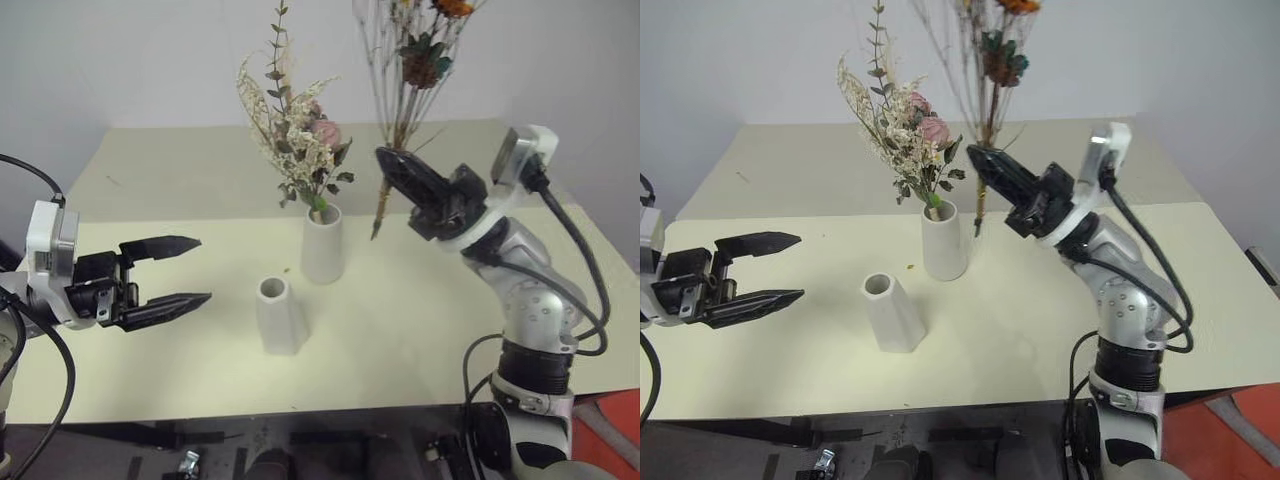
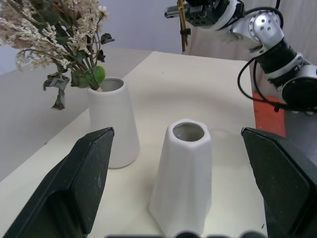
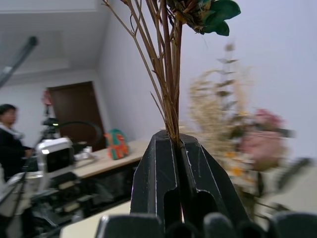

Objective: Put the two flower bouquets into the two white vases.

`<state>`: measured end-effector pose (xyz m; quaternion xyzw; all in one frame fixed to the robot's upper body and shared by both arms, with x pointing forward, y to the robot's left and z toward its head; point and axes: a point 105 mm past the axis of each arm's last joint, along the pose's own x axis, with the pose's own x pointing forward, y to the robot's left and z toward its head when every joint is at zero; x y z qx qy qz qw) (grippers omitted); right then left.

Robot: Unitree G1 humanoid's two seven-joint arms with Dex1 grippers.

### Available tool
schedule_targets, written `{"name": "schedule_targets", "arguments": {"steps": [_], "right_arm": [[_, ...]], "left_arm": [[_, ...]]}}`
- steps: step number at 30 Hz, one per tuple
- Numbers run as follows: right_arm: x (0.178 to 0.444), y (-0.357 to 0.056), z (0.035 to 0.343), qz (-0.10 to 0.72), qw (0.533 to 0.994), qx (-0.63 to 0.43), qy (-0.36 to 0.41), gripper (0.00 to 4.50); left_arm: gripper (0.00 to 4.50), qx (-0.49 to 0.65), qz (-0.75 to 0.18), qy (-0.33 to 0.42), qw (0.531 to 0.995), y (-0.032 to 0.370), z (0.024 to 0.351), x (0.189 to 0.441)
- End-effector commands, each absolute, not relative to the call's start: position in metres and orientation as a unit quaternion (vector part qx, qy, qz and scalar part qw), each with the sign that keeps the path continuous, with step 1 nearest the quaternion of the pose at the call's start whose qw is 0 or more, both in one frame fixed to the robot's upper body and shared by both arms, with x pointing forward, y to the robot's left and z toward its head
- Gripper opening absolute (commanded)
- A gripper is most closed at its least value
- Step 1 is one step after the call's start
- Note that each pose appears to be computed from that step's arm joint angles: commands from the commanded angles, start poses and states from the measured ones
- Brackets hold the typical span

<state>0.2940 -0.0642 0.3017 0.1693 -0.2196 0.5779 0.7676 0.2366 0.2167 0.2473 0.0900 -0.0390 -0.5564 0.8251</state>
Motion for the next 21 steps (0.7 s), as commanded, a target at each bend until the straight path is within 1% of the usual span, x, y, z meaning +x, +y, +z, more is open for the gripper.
{"name": "schedule_targets", "arguments": {"steps": [1,6,12,16,21], "right_arm": [[0.285,-0.051,0.307,0.589,0.756,0.145,-0.246,0.02],[0.287,-0.038,0.307,0.590,0.753,0.150,-0.250,0.02],[0.284,-0.021,0.310,0.600,0.743,0.158,-0.252,0.02],[0.285,-0.007,0.302,0.604,0.743,0.150,-0.244,0.02],[0.287,0.001,0.293,0.608,0.745,0.139,-0.237,0.02]], "left_arm": [[4.50,0.104,-0.569,-0.047,0.814,0.213,0.255,0.230],[4.50,0.099,-0.578,-0.040,0.809,0.210,0.253,0.227],[4.50,0.099,-0.575,-0.038,0.811,0.212,0.253,0.226],[4.50,0.099,-0.573,-0.040,0.812,0.211,0.253,0.226],[4.50,0.100,-0.570,-0.042,0.814,0.211,0.253,0.225]]}}
